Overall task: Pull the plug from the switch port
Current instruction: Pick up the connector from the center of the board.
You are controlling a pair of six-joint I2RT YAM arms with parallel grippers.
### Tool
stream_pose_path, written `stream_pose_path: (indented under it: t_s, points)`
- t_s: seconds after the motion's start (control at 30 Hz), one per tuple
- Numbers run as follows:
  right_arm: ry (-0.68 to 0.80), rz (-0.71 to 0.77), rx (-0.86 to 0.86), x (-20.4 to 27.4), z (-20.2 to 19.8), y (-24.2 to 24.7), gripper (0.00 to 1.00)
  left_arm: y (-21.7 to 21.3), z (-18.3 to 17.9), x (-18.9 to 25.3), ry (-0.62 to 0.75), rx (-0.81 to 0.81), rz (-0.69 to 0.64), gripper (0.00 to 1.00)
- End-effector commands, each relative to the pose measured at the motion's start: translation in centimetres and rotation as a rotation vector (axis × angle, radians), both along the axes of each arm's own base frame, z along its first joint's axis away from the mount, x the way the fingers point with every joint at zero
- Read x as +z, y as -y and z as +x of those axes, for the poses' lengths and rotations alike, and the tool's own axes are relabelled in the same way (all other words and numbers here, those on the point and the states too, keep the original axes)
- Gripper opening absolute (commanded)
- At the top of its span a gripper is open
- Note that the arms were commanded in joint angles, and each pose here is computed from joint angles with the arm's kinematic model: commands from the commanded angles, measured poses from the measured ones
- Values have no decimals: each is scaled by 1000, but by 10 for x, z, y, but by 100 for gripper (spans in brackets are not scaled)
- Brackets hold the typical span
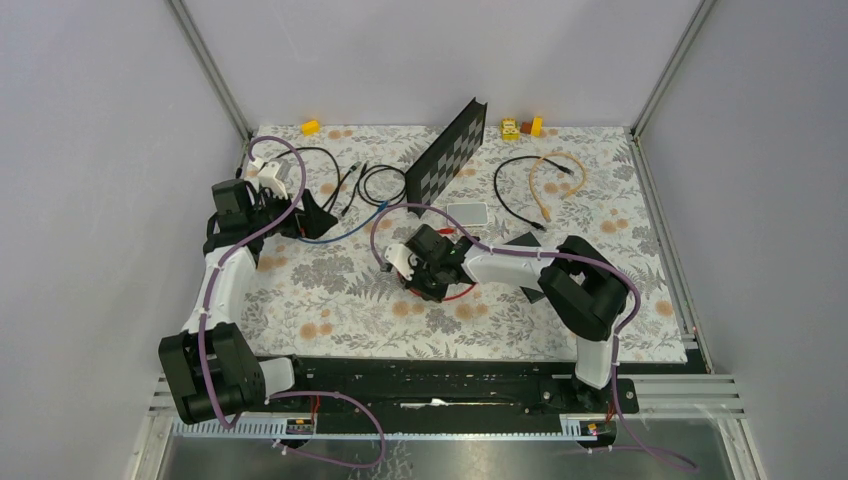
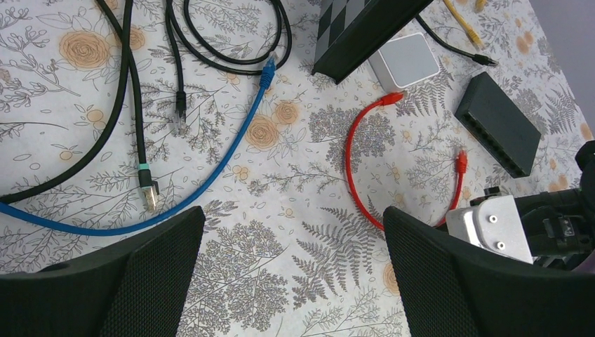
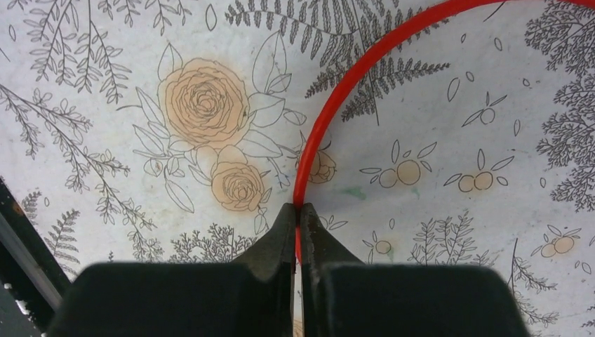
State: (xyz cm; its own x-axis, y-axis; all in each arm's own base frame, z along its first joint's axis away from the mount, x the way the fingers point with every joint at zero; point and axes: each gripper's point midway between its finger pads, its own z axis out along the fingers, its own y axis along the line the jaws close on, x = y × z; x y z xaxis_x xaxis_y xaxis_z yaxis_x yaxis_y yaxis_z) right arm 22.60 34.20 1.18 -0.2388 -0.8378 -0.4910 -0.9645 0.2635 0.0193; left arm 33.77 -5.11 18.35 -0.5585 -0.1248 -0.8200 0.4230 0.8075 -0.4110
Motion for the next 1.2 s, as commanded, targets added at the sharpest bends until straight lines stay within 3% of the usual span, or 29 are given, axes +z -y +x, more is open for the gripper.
stream_pose_path:
  t_s: [0.0,0.4,0.77,1.17]
  points:
    - [41,12,37,27,-5,8,0,0,3,30,114,-33,36,99]
    - [97,14,94,50,-24,43,0,3,1,33,125,-56,27,99]
    - [289,-123,64,68,4,81,0,4,-3,36,145,-66,37,99]
    - [145,-247,69,37,12,151,2,7,-3,35,141,-86,25,99]
